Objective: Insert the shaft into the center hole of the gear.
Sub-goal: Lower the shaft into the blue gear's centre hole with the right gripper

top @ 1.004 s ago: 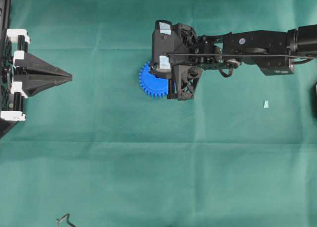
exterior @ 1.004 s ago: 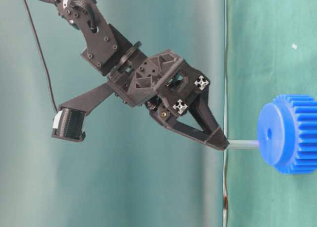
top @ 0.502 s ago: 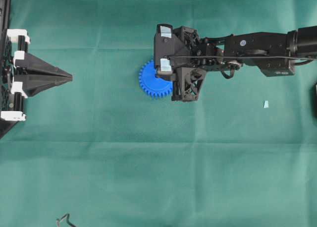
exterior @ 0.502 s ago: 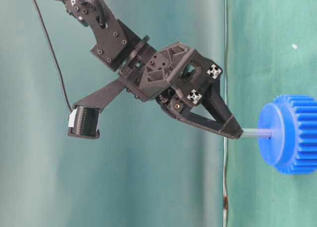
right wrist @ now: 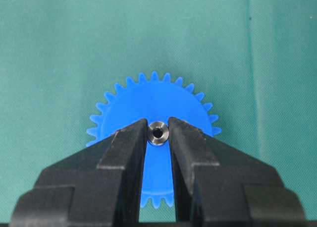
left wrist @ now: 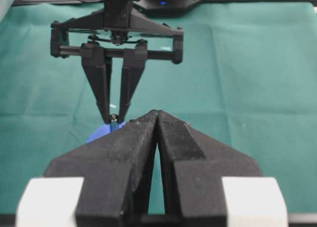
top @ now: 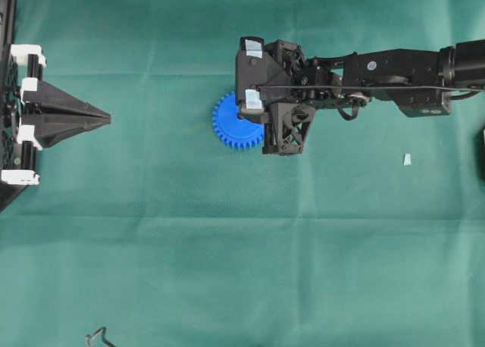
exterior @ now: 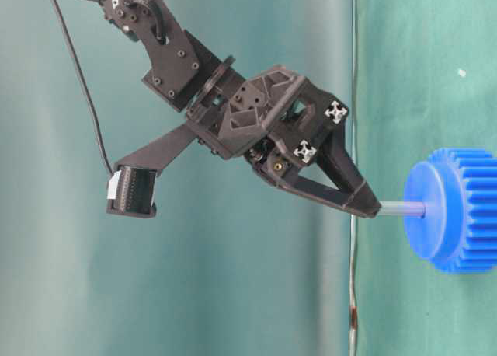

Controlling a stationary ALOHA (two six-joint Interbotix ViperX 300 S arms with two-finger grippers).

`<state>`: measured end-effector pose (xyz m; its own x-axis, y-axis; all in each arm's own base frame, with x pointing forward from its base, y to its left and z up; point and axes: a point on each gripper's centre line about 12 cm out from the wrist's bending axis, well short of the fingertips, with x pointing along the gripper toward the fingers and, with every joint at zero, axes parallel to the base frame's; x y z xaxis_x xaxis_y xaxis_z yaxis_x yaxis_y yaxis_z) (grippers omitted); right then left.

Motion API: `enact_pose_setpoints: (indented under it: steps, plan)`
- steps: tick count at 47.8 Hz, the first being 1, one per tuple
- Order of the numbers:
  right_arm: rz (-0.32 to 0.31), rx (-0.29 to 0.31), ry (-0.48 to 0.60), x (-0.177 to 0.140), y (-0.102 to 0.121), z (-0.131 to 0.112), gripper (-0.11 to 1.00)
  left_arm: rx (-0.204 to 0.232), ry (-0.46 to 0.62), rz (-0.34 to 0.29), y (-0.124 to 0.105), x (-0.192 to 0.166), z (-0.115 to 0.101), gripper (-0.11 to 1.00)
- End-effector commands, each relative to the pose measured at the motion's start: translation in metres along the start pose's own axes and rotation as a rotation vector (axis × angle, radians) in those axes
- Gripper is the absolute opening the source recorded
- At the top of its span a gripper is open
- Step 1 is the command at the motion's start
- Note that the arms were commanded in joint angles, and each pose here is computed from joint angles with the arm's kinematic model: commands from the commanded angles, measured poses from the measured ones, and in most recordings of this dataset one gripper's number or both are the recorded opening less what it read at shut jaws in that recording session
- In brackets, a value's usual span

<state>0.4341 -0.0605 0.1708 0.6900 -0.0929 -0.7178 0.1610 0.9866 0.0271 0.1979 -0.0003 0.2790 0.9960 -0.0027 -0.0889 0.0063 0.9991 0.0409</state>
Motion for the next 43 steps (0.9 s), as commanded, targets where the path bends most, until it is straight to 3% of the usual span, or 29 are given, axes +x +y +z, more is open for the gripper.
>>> enact_pose_setpoints:
  steps: [1,43]
  plan:
    - [-0.001,0.001,-0.025,-0.003,0.0,0.007,0.17,0.002,-0.029,-0.002,0.0,0.001,0.012,0.0]
    - [0.0,0.006,-0.015,0.021,0.0,-0.006,0.17,0.003,-0.029,-0.002,0.0,0.001,0.012,0.0]
